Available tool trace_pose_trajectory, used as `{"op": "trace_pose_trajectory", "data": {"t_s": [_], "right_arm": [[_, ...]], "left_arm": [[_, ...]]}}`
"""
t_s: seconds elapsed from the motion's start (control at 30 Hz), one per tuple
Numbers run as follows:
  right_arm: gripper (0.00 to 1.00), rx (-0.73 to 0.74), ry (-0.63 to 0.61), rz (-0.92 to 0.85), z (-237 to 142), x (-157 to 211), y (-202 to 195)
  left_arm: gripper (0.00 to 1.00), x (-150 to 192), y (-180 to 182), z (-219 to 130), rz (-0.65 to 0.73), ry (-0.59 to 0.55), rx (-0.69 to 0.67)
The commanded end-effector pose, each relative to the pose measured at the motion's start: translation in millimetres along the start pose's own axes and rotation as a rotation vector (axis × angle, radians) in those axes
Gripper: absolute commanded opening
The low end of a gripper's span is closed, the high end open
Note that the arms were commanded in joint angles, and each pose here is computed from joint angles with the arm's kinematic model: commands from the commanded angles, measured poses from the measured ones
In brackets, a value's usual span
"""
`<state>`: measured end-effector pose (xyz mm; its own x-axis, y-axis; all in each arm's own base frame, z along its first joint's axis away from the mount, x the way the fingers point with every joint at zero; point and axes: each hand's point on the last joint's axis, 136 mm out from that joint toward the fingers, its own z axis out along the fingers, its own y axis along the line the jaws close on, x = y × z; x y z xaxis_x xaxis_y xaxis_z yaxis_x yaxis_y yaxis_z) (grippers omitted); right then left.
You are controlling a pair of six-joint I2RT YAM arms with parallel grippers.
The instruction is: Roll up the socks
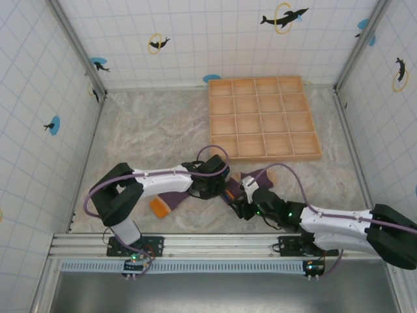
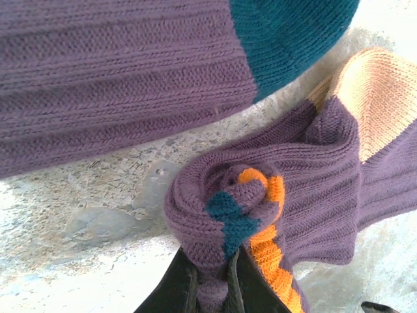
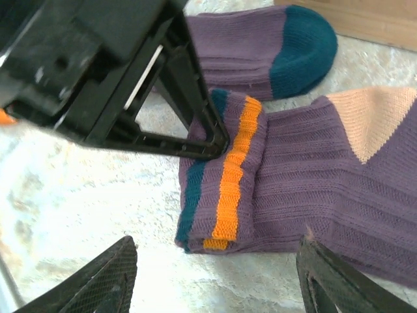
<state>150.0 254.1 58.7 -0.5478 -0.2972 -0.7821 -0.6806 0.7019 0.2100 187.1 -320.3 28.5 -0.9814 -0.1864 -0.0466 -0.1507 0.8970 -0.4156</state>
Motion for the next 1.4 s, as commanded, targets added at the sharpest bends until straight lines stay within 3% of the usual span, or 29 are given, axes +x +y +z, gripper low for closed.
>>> {"op": "trace_pose_trajectory", "data": {"t_s": [0.0, 0.27, 0.87, 1.0, 1.2, 1.37], "right_arm": [[0.66, 0.102, -0.127, -0.198, 0.4, -26.0, -1.8], [0.63, 0.088, -0.164, -0.393, 11.5, -25.8, 25.5], [0.55, 0.189, -0.082, -0.464, 36.1, -9.0, 17.2], [0.44, 0.195, -0.055, -0.451, 38.4, -0.6, 13.7], [0.16, 0.195, -0.019, -0.425, 38.8, 11.2, 9.0], [0.00, 0.172, 0.013, -0.350, 38.1, 23.0, 3.0]], "left_arm": [[0.00, 8.4, 31.1, -3.3, -0.045, 0.028, -0.115], [0.00, 12.6, 26.5, -1.2, -0.056, 0.053, -0.087], [0.00, 16.8, 16.6, 2.6, -0.080, 0.092, -0.028], [0.00, 16.9, 16.3, 2.4, -0.082, 0.094, -0.024], [0.00, 16.4, 12.3, 1.5, -0.089, 0.098, 0.005], [0.04, 15.1, 8.2, -0.1, -0.088, 0.091, 0.033]]}}
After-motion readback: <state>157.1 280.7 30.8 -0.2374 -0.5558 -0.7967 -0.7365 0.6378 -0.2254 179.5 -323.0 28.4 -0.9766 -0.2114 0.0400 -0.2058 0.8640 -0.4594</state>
